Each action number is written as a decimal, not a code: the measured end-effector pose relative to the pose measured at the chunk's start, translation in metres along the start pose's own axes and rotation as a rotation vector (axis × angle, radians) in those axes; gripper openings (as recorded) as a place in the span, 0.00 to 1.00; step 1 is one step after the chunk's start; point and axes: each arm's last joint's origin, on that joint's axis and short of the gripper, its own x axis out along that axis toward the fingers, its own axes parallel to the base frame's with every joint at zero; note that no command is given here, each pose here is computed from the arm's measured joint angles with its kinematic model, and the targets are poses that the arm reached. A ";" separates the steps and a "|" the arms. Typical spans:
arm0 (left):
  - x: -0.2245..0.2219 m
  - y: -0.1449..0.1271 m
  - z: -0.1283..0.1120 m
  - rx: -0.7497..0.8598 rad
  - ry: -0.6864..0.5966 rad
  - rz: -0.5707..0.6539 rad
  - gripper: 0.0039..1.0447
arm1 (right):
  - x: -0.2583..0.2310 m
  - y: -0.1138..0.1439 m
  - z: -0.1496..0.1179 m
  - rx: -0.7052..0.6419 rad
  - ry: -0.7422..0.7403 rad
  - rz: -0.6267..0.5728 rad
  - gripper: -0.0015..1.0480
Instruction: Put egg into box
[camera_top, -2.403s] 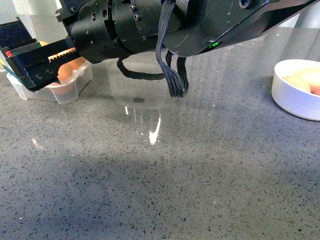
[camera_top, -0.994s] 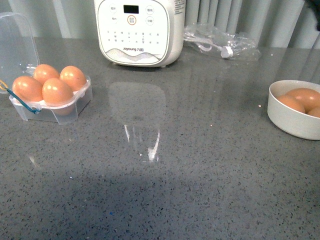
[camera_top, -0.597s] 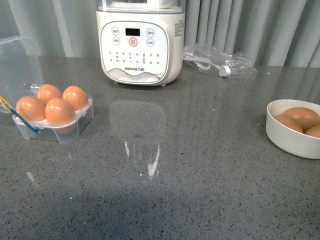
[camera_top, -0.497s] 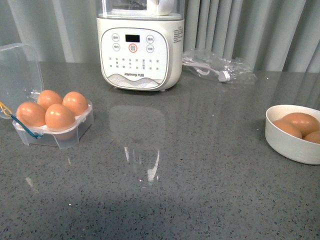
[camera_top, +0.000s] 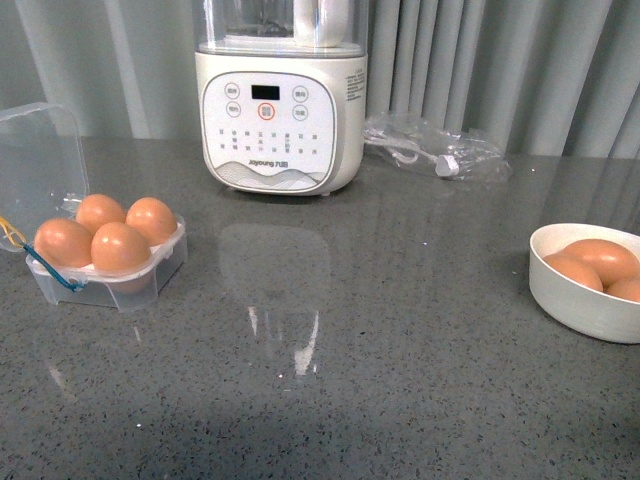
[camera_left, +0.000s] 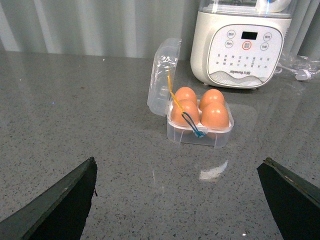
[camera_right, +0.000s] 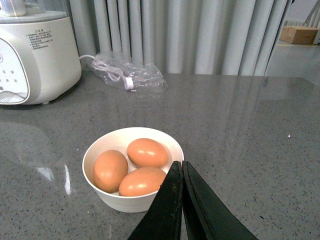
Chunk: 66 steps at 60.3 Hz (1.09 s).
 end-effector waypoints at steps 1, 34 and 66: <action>0.000 0.000 0.000 0.000 0.000 0.000 0.94 | -0.002 0.000 -0.001 0.000 0.002 0.000 0.03; 0.000 0.000 0.000 0.000 0.000 0.000 0.94 | -0.032 0.000 -0.020 0.000 0.000 0.000 0.03; 0.000 0.000 0.000 0.000 0.000 0.000 0.94 | -0.051 0.000 -0.017 0.000 -0.018 0.000 0.03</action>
